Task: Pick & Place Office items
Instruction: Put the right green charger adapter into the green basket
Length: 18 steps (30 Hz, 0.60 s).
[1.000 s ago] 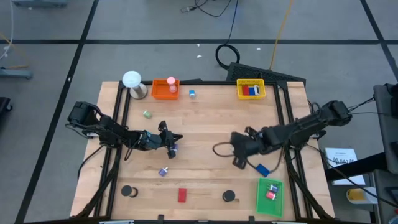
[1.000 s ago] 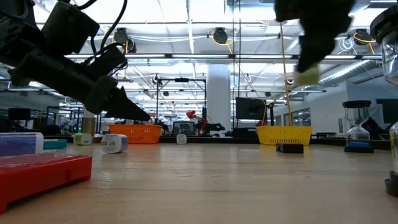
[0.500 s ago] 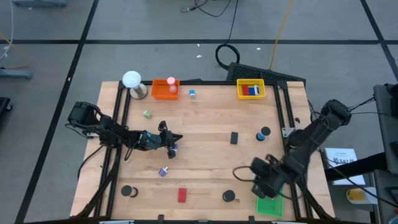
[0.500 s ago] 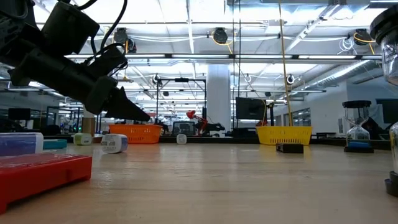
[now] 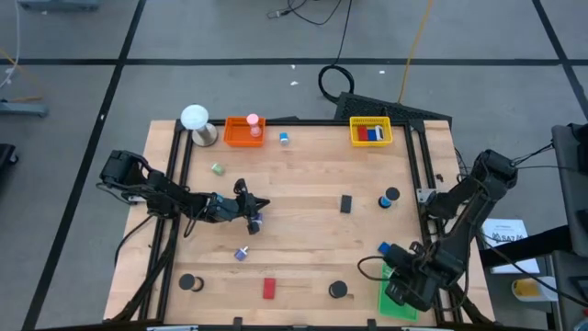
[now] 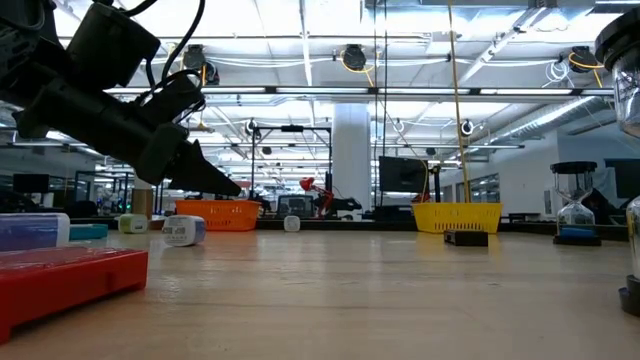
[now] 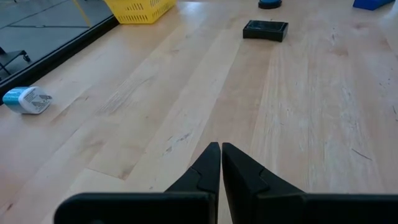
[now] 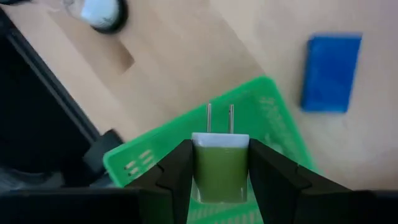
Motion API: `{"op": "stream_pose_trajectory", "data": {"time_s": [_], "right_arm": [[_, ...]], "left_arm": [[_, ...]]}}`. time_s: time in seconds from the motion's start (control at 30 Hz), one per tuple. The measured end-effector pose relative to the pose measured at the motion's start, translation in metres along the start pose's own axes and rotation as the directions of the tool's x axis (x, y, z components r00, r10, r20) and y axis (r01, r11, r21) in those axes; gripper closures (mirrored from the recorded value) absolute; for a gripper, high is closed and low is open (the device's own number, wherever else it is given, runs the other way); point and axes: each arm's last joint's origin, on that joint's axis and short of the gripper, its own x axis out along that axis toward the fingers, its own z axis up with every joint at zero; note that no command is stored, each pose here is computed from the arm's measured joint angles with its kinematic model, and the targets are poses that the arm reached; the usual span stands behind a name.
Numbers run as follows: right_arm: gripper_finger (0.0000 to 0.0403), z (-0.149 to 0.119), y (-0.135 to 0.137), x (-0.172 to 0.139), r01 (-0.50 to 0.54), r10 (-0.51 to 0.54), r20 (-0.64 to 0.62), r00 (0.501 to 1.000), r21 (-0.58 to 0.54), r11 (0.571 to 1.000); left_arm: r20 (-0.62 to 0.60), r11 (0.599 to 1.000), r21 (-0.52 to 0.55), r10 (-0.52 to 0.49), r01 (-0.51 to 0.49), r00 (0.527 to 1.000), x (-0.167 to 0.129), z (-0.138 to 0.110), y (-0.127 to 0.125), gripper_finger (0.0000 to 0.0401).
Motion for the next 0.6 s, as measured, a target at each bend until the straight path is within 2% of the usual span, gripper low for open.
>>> {"op": "stream_pose_trajectory", "data": {"time_s": [0.17,0.37,0.6], "right_arm": [[0.0277,-0.002,-0.010,0.012,0.056,-0.054,-0.050,0.997,0.052,0.997],[0.0277,-0.001,-0.009,0.027,-0.018,0.022,-0.063,0.998,0.058,0.998],[0.0277,0.003,-0.017,0.038,0.003,-0.003,-0.077,0.997,0.005,1.000]], "left_arm": [[-0.005,1.000,0.001,0.000,0.000,1.000,0.000,0.000,0.000,0.0380],[-0.005,1.000,-0.002,0.000,0.000,1.000,0.000,-0.001,0.000,0.0380],[-0.005,1.000,-0.002,0.001,-0.001,1.000,0.000,-0.001,0.000,0.0380]]}}
